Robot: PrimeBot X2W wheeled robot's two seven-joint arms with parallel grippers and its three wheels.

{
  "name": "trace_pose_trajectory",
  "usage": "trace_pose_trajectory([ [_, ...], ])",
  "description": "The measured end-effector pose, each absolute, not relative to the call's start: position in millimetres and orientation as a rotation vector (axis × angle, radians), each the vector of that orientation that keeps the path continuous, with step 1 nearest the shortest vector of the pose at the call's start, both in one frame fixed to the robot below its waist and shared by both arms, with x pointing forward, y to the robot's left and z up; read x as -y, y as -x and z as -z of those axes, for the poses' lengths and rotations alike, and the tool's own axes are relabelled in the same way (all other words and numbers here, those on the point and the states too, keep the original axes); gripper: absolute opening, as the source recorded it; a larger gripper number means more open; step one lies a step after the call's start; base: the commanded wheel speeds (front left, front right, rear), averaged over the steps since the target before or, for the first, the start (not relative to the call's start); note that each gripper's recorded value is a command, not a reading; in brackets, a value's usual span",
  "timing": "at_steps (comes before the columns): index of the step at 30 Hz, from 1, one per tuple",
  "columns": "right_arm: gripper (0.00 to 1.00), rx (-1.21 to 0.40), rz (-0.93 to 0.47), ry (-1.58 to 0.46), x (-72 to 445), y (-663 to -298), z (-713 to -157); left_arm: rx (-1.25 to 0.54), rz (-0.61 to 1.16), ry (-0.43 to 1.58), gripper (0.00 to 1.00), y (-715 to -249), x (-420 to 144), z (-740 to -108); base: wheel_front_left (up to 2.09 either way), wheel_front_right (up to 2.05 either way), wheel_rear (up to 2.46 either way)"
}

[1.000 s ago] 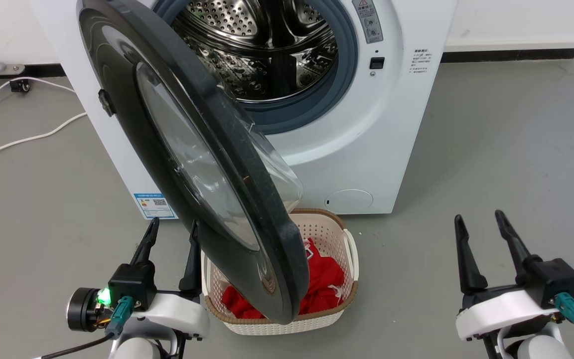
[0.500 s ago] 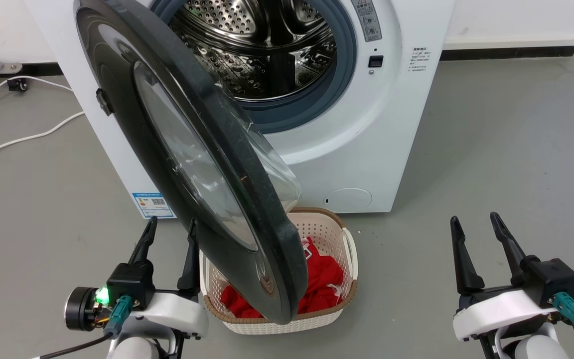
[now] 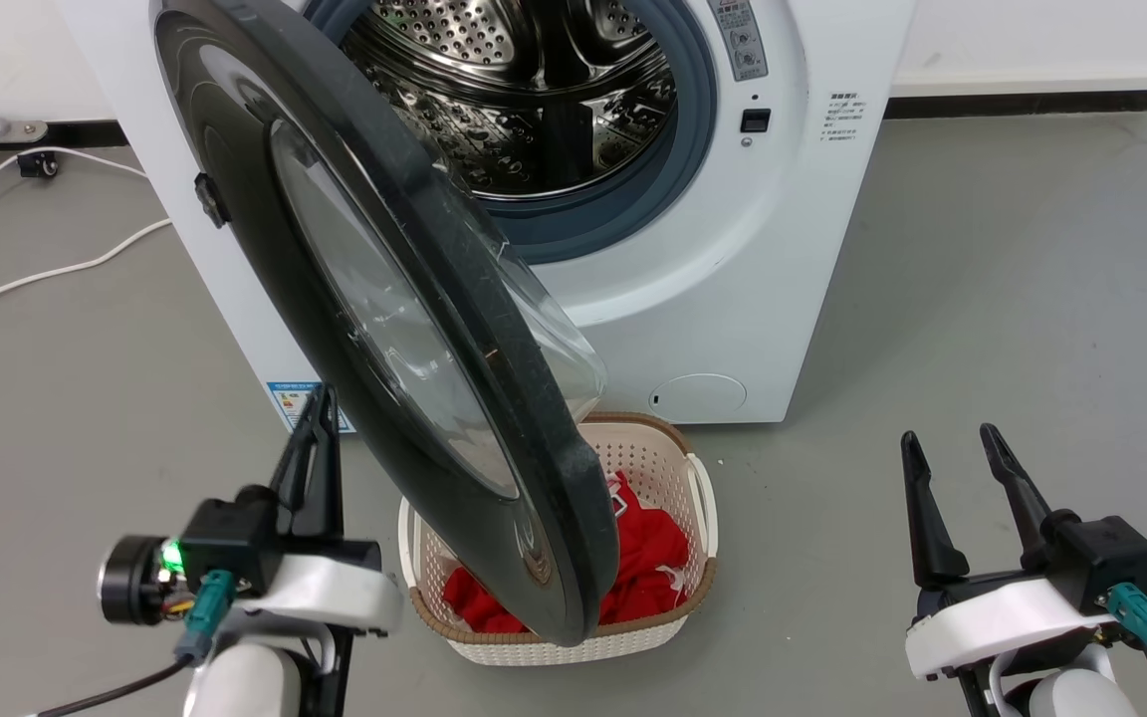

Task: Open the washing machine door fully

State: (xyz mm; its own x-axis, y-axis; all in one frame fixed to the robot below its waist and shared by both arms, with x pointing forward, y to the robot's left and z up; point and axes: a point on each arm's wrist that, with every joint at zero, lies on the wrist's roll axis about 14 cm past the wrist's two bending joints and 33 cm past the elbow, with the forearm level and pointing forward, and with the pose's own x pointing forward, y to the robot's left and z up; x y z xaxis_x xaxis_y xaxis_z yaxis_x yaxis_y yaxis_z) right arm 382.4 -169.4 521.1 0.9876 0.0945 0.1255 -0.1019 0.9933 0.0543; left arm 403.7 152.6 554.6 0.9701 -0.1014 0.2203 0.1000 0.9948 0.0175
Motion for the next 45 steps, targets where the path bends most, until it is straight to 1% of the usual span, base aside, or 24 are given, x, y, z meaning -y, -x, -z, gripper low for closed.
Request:
trace_pose_trajectory([
  [9,1.00,0.118,-0.098,-0.064,170,-383,-519,0.459,0.088,-0.010,0.00,-404,-156,-632,0.00,0.00,0.00],
  [20,1.00,0.114,-0.087,-0.073,173,-383,-518,0.802,0.037,-0.041,0.00,-377,-165,-736,0.00,0.00,0.00],
  [26,1.00,0.114,-0.085,-0.077,173,-383,-518,0.952,0.075,-0.042,0.00,-356,-154,-778,0.00,0.00,0.00],
  [30,1.00,0.110,-0.086,-0.077,173,-384,-517,1.040,0.140,-0.035,0.00,-342,-138,-800,0.00,0.00,0.00],
  [33,1.00,0.109,-0.087,-0.077,173,-384,-516,1.070,0.211,-0.020,0.00,-335,-120,-806,0.00,0.00,0.00],
  [37,1.00,0.109,-0.088,-0.078,172,-384,-517,1.058,0.331,0.016,0.00,-330,-90,-802,0.00,0.00,0.00],
  [40,1.00,0.110,-0.086,-0.084,173,-383,-517,0.998,0.433,0.055,0.00,-330,-66,-791,0.00,0.00,0.00],
  [45,1.00,0.107,-0.087,-0.085,172,-382,-516,0.835,0.563,0.115,0.00,-331,-33,-760,0.00,0.00,0.00],
])
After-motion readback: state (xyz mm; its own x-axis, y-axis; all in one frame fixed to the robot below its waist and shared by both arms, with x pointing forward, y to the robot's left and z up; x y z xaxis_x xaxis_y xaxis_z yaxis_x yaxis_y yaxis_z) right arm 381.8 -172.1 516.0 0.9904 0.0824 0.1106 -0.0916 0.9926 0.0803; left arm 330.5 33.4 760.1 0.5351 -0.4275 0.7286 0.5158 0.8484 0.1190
